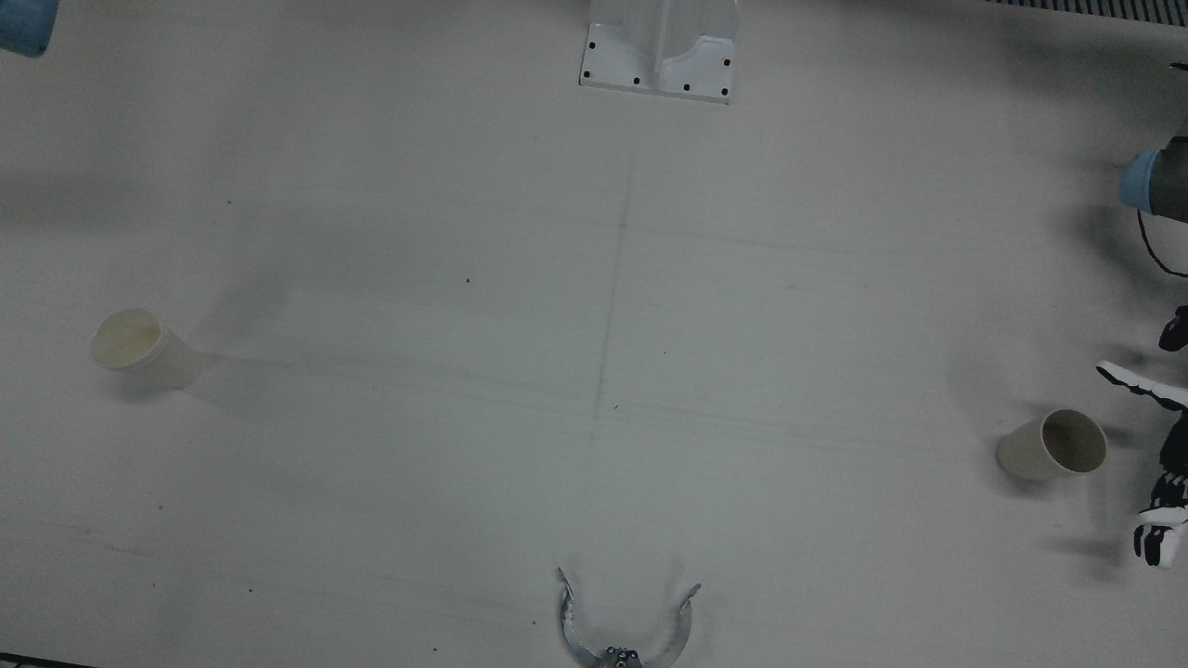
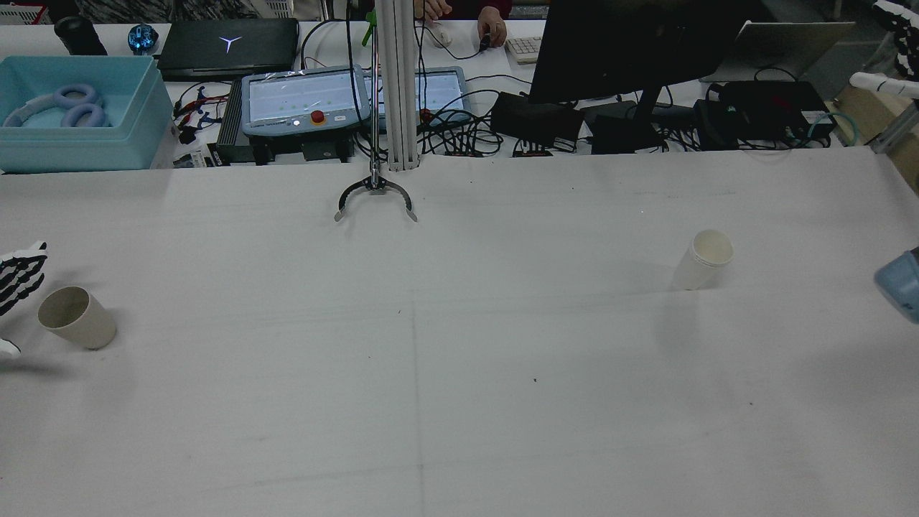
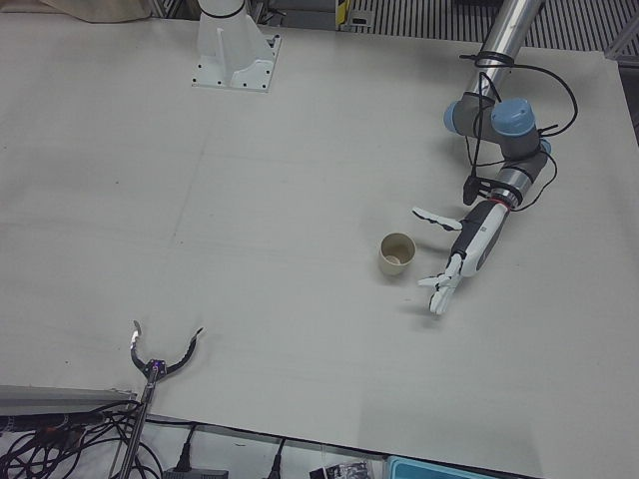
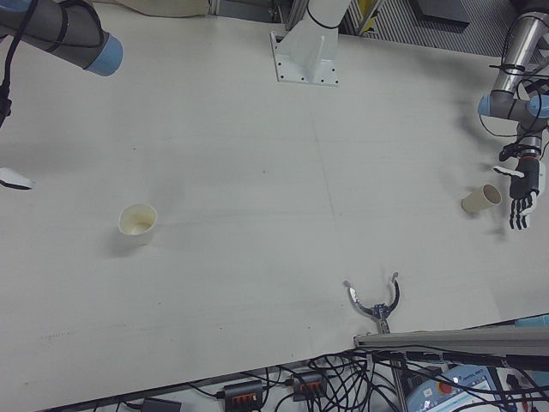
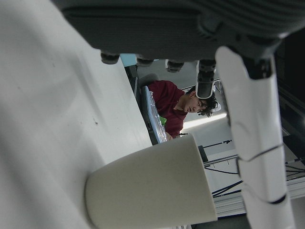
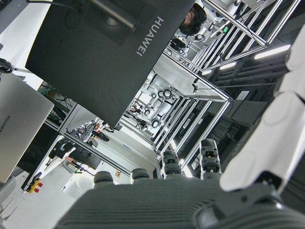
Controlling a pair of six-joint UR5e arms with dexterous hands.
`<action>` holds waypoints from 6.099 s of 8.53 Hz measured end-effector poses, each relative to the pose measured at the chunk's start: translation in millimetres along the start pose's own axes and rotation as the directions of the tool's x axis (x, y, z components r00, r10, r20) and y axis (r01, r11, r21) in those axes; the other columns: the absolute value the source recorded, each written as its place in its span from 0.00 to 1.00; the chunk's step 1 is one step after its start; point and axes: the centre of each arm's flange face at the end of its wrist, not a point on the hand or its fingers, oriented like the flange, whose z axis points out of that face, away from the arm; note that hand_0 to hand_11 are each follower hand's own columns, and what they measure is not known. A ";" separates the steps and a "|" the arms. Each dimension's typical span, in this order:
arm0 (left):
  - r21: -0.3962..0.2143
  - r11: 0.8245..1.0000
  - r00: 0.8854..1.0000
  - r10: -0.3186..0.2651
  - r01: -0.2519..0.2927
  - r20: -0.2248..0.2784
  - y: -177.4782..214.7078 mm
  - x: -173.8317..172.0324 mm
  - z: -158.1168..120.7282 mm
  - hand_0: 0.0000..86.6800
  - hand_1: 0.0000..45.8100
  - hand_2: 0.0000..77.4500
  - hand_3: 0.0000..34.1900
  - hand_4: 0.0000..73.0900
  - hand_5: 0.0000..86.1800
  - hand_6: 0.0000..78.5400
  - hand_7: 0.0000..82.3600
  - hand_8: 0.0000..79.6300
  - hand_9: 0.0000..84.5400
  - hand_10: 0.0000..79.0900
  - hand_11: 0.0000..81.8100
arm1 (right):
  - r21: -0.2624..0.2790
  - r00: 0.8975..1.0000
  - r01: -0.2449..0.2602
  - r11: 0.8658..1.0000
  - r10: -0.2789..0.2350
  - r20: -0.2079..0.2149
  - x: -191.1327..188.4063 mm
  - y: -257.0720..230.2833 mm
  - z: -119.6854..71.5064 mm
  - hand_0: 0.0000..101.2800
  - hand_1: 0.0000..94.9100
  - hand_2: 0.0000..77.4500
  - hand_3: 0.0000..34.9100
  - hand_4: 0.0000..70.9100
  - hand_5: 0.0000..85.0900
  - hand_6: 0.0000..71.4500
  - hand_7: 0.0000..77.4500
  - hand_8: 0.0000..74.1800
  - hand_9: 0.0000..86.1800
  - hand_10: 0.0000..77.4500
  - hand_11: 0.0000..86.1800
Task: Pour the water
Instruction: 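Move the left hand to the beige paper cup nearest it, then close the left hand fingers around the beige cup, then lift the beige cup slightly with the left hand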
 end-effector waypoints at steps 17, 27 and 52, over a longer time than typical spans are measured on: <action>-0.030 0.999 0.999 -0.016 0.017 0.051 15.6 -40.1 33.2 0.64 0.44 0.01 0.01 0.18 0.16 0.00 0.01 0.00 0.01 0.00 0.04 | 0.000 1.000 0.002 1.000 -0.002 -0.002 0.9 -0.3 -0.5 0.42 0.10 0.16 0.45 0.15 0.16 0.06 0.17 0.01 0.01 0.00 0.01; -0.055 0.998 0.999 -0.043 0.043 0.002 26.3 -54.4 39.7 0.67 0.50 0.01 0.14 0.01 0.23 0.00 0.08 0.00 0.01 0.00 0.04 | 0.001 1.000 0.002 1.000 -0.002 -0.002 0.9 -0.5 -0.7 0.42 0.10 0.16 0.43 0.15 0.16 0.06 0.17 0.01 0.01 0.00 0.01; 0.072 0.988 0.990 -0.137 0.140 -0.042 33.2 -50.3 37.0 0.58 0.45 0.37 0.00 0.12 0.82 0.17 0.48 0.06 0.12 0.14 0.23 | 0.005 1.000 0.001 1.000 -0.001 -0.004 1.6 -2.8 -1.4 0.42 0.10 0.15 0.45 0.15 0.16 0.06 0.17 0.01 0.01 0.00 0.01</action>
